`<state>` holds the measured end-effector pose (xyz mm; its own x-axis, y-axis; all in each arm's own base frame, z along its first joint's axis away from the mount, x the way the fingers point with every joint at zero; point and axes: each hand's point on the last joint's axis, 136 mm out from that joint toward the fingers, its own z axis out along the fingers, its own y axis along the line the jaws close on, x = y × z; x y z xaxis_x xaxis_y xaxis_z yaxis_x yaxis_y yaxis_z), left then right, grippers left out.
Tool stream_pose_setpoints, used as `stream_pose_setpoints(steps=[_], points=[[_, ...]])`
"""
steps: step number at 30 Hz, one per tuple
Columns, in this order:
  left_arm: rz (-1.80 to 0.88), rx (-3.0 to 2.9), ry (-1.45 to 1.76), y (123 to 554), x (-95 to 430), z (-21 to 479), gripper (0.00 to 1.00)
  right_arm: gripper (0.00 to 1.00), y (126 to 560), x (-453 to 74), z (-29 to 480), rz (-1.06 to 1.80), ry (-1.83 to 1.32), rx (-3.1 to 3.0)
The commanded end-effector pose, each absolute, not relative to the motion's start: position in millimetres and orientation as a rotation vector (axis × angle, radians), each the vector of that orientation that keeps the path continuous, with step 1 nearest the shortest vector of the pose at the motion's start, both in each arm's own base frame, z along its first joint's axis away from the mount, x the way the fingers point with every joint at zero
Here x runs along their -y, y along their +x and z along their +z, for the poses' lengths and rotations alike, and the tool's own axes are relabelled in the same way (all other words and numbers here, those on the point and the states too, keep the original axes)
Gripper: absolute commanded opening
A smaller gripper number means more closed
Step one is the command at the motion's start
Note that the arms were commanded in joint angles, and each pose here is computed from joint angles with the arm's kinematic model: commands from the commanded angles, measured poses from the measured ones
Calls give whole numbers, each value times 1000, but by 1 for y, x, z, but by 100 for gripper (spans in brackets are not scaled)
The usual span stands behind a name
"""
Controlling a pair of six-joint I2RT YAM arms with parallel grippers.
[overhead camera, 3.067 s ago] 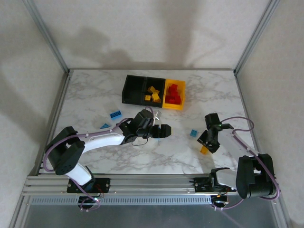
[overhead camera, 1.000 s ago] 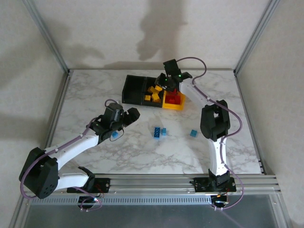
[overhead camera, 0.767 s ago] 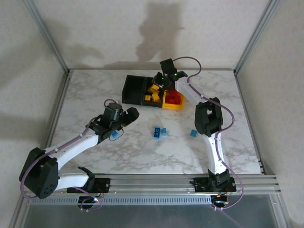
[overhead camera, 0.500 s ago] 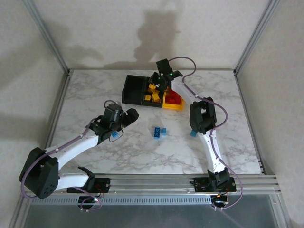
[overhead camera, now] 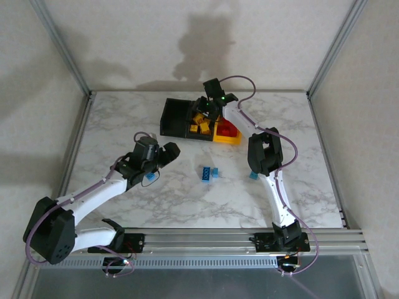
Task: Sort the legos into containers by color
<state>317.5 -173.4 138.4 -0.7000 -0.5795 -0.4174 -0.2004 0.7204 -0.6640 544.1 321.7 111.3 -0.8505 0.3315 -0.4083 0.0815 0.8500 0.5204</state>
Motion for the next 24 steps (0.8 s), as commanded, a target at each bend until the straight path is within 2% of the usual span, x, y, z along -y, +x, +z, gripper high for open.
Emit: stream_pose_setpoints(steps=[1, 9, 14, 24], points=[[-749, -2285, -634, 315, 161, 139, 83, 51, 538, -326, 144, 692, 259, -2484], [-660, -2287, -685, 314, 145, 141, 84, 51, 501, -321, 195, 713, 111, -2396], [-594, -2295, -703, 315, 135, 141, 81, 59, 464, -312, 217, 735, 28, -2343], [-479, -2307, -723, 333, 126, 142, 80, 62, 402, -290, 216, 796, -49, -2326]])
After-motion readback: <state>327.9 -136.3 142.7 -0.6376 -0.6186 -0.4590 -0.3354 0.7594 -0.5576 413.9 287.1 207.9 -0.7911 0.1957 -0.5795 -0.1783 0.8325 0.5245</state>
